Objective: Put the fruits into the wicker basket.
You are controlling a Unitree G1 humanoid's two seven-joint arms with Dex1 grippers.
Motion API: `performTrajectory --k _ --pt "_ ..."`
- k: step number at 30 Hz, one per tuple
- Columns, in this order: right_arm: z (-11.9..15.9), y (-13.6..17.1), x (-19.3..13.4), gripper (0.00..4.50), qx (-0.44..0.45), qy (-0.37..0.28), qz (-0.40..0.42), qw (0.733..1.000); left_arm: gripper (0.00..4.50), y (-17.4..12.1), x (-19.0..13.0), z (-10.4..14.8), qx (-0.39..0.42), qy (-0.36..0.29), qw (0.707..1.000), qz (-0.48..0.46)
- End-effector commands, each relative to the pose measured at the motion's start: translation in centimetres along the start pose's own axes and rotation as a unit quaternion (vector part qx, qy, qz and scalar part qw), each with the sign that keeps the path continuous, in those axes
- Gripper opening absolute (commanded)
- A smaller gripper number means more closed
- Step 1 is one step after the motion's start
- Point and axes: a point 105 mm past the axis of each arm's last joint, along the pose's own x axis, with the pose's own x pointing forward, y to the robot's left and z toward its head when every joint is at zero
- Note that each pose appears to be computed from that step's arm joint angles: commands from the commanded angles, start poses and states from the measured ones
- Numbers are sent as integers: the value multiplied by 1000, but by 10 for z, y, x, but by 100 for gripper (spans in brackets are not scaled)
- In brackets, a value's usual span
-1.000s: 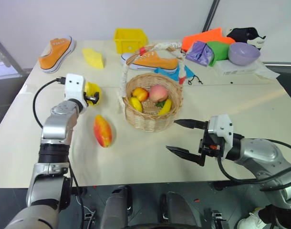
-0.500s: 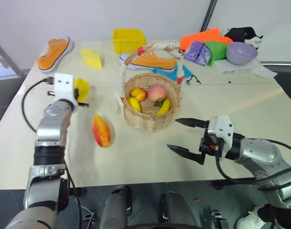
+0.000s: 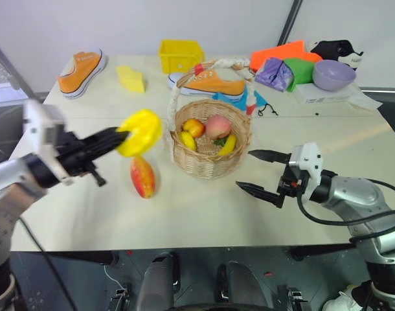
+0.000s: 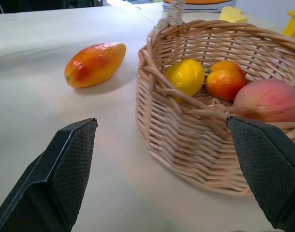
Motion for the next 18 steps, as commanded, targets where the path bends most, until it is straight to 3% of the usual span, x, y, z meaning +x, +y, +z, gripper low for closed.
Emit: performTrajectory --k 1,7,11,16,18 --pt "10 -13 -10 450 -30 -3 -23 999 5 -18 53 6 36 5 999 -40" --pt "12 -10 -12 450 -32 -4 -38 999 5 -4 118 11 105 15 994 -9" --pt "12 -7 -12 450 -31 -5 -48 998 5 -6 133 10 98 14 995 -25" --pt "12 -5 -17 450 -28 -1 -66 997 225 -5 118 16 81 -14 996 -39" --pt "11 -4 -18 450 -27 1 -69 997 225 -1 95 22 54 -39 997 -32"
